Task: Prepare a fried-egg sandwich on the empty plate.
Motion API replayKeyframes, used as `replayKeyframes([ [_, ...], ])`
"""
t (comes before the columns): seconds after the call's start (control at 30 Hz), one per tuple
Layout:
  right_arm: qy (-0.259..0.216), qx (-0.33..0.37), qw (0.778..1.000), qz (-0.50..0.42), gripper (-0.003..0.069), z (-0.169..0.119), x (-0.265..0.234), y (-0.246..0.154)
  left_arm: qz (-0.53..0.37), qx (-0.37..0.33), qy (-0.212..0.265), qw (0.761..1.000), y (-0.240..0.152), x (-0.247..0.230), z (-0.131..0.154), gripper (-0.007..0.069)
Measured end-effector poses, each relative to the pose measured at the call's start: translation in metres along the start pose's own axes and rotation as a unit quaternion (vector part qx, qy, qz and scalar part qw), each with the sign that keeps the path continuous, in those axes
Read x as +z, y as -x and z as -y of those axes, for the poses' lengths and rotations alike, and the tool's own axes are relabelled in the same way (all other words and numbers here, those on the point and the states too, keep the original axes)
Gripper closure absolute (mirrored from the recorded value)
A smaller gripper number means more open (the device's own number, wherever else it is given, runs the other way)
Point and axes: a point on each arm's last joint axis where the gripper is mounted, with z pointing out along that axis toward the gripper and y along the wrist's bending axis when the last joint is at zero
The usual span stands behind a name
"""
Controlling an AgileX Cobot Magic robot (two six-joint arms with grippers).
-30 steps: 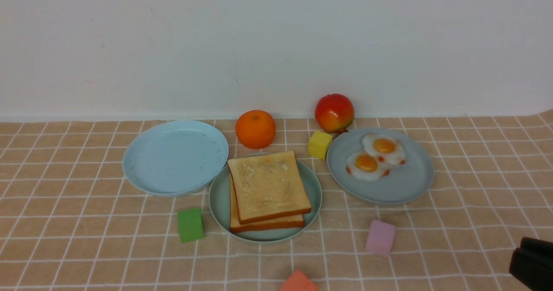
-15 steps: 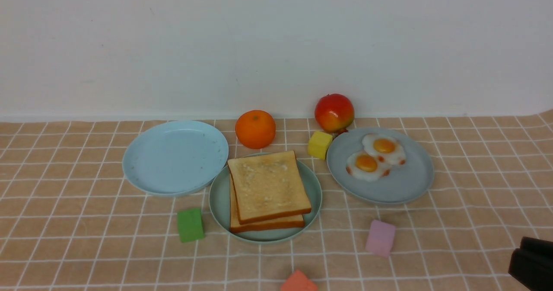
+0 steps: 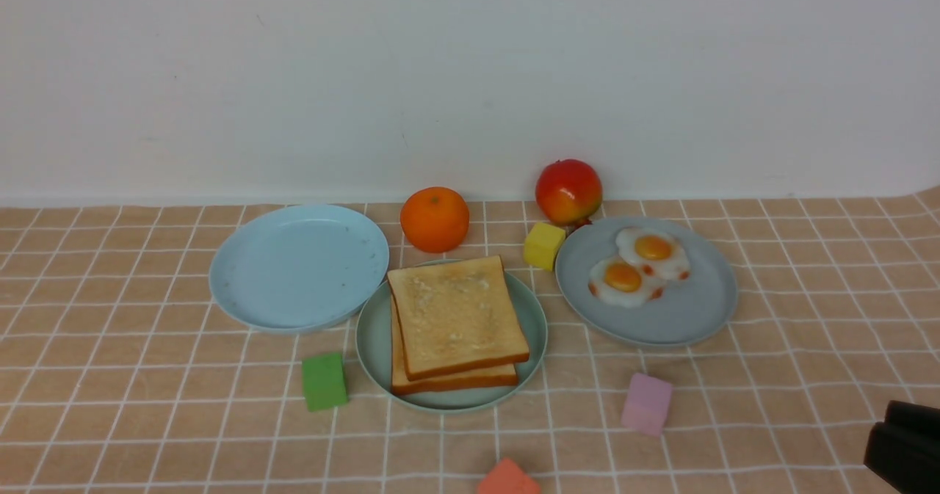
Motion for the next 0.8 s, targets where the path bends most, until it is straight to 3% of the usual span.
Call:
replayKeyframes([
  [0.33,0.0,0.0,1.0,0.0,0.0505,0.0,0.0,0.0,0.0,-0.052,-0.019,0.998,0.0004,-0.0002,0.0037,0.0613],
  [0.6,0.0,0.0,1.0,0.0,0.0494,0.0,0.0,0.0,0.014,-0.077,0.036,0.996,0.0018,-0.0005,-0.0022,0.0605],
  [0.8,0.0,0.0,1.0,0.0,0.0485,0.0,0.0,0.0,0.014,-0.079,0.041,0.996,0.0016,-0.0004,-0.0028,0.06],
])
